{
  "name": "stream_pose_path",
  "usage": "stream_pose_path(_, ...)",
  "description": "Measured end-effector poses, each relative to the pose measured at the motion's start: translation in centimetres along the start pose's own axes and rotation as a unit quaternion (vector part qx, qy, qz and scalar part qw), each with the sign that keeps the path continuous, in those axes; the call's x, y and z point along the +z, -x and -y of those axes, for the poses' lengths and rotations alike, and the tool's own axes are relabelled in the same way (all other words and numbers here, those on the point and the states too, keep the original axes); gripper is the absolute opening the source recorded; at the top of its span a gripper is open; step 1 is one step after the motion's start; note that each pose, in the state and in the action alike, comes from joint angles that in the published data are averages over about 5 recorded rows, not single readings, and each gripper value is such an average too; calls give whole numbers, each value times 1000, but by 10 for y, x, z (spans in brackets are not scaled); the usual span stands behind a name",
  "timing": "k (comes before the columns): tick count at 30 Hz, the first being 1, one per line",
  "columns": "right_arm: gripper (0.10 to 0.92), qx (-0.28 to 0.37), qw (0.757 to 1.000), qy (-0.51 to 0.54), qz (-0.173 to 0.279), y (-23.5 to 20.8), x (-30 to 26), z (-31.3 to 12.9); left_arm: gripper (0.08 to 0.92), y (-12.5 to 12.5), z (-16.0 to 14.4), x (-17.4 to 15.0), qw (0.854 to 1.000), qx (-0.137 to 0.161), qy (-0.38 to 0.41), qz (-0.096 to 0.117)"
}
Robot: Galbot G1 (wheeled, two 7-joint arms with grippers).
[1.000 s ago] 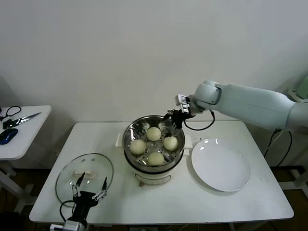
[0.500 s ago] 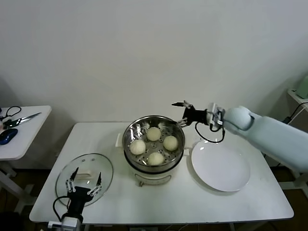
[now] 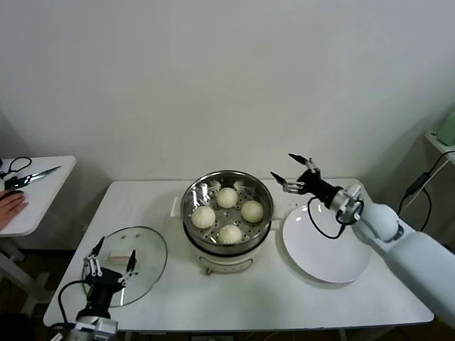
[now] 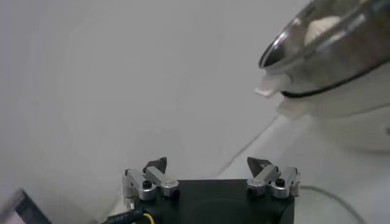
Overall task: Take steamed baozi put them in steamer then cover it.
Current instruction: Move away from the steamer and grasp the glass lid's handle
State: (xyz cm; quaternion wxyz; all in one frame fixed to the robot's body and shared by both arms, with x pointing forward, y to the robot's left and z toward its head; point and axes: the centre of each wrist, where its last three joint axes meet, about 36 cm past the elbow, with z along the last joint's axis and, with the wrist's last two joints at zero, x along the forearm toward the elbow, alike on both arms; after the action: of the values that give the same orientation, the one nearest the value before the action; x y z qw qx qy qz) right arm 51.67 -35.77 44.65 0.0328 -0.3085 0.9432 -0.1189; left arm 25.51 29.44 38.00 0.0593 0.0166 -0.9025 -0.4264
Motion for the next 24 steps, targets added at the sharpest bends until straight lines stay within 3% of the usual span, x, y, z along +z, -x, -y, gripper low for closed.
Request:
stream_pose_path(5,823,52,998,27,-10,-35,24,-3,823,1,-1,-1,992,-4,127,10)
stream_pose_path(12,823,105,993,46,-31,-77,49,-7,823,1,10,4,959,16,283,9)
stream_pose_path(18,823,129,989,57,-46,-99,63,-13,823,7,21,20,931,26,364,-6)
stream_pose_path(24,823,138,987,62,-59,-112,72,-20,823,18,32,43,913,32,407,-19)
